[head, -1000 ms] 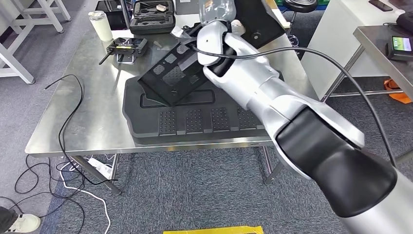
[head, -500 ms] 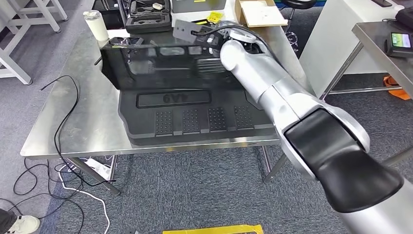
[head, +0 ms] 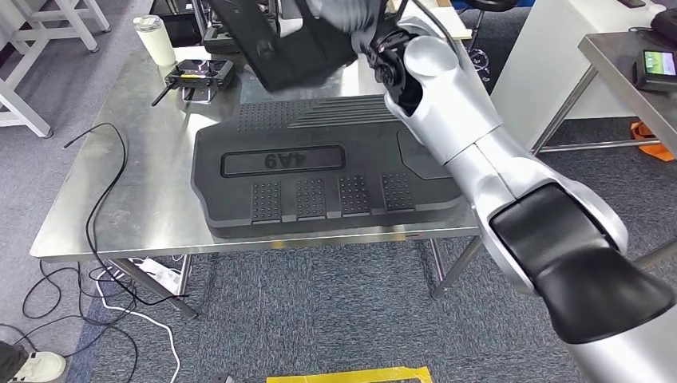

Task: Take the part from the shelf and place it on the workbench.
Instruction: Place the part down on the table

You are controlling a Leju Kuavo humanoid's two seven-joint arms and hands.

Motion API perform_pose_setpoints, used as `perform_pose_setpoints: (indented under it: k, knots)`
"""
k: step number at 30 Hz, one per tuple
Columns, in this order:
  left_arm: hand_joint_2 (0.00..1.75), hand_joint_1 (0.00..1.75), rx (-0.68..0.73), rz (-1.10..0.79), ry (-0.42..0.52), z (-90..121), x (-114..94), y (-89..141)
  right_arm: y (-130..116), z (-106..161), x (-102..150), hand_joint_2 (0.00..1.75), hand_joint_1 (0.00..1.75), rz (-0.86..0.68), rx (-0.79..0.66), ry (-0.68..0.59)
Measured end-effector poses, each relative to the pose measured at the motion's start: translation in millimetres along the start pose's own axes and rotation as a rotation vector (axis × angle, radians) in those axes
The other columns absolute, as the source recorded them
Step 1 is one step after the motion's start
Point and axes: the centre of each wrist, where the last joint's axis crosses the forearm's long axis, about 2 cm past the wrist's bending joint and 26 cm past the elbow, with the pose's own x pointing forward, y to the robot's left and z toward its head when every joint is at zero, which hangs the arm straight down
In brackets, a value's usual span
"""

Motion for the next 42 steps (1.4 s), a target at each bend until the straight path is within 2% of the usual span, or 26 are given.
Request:
perform_pose_setpoints:
  k: [1,4,32,38,40,42]
  knots:
    - [1.75,1.75,0.006,0.002,-0.012,0,-1,0,1,1,3,1.75,1.75,-0.07,-0.029,-0.089]
    - [1.75,1.75,0.016,0.011,-0.022,1,-4,0,3,2,9,1.75,1.75,-0.102,-0.098,-0.15]
    - [1.75,1.75,0.032,0.039,-0.026,2,-8,1,15,3,6,1.75,1.75,0.035,-0.058,-0.123]
    - [1.75,1.75,0.034,0.045,-0.026,2,-8,1,20,2,14,1.75,1.75,0.17,-0.057,-0.066]
    - [1.75,1.75,0.034,0.047,-0.028,2,-9,1,25,0,20,1.75,1.75,0.288,-0.056,-0.021]
    - [1.75,1.75,0.035,0.05,-0.033,2,-9,1,34,-1,28,1.75,1.75,0.506,-0.062,0.042]
